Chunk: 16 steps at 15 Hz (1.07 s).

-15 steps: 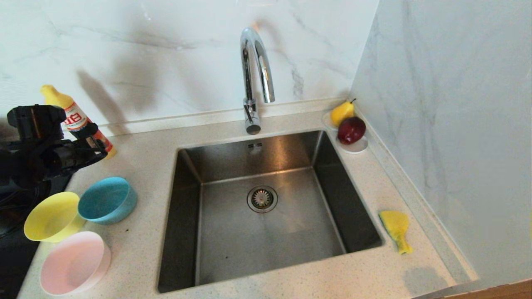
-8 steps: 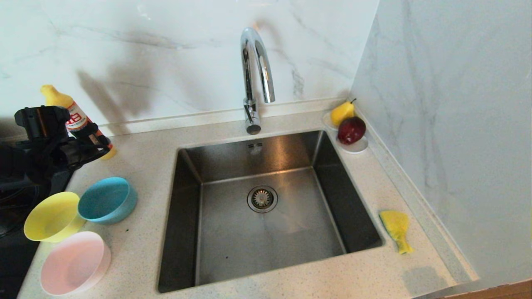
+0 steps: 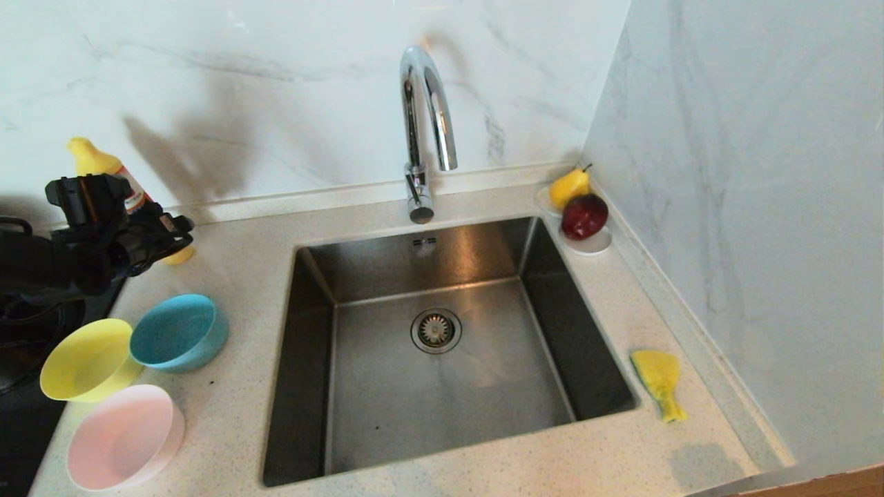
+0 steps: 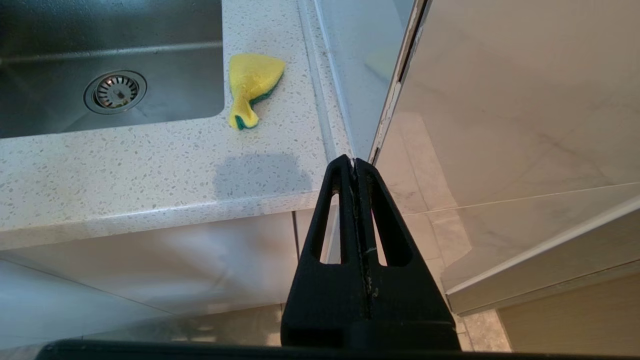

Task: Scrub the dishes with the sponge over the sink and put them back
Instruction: Grab the dish soap

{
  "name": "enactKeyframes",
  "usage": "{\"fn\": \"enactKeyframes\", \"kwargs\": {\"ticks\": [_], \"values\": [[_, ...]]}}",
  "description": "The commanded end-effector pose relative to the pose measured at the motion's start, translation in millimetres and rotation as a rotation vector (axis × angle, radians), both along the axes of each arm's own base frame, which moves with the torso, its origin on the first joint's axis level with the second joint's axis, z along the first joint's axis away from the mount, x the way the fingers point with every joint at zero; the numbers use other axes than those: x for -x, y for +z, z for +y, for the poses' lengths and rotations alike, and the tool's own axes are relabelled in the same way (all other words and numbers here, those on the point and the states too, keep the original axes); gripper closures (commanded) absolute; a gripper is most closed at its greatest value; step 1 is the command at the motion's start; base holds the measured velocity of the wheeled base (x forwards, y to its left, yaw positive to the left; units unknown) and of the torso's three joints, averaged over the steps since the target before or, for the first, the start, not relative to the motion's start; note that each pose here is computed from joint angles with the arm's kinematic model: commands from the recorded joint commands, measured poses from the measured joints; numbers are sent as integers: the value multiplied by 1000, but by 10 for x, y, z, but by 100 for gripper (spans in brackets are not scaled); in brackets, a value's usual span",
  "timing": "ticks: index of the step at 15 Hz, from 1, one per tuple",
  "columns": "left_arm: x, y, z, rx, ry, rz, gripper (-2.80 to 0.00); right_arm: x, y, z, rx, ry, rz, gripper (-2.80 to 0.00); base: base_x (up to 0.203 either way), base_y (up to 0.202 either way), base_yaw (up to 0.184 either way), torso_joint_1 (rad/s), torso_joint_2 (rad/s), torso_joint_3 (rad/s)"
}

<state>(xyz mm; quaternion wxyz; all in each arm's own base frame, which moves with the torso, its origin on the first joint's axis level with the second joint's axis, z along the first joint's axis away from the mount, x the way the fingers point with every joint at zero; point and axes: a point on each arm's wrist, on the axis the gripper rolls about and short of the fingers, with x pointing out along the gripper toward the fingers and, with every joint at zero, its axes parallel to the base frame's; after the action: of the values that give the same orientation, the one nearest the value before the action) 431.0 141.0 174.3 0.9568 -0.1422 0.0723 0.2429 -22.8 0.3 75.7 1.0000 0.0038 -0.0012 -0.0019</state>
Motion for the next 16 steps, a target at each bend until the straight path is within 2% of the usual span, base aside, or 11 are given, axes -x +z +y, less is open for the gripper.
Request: {"fn": "enactKeyframes", "kwargs": {"ticks": [1,7,10,16], "values": [[-111,-80,41,-1,4,-4,-280,-1,1,0,0,1,1,0,0,0,0,0,0,0],[-205,55,68,-42,7,-99,-280,-1,1,0,0,1,1,0,0,0,0,0,0,0],[-210,60,69,-49,7,-99,-280,-1,1,0,0,1,1,0,0,0,0,0,0,0],[-244,-86,80,-31,9,-84,-280,-1,1,0,0,1,1,0,0,0,0,0,0,0]]}}
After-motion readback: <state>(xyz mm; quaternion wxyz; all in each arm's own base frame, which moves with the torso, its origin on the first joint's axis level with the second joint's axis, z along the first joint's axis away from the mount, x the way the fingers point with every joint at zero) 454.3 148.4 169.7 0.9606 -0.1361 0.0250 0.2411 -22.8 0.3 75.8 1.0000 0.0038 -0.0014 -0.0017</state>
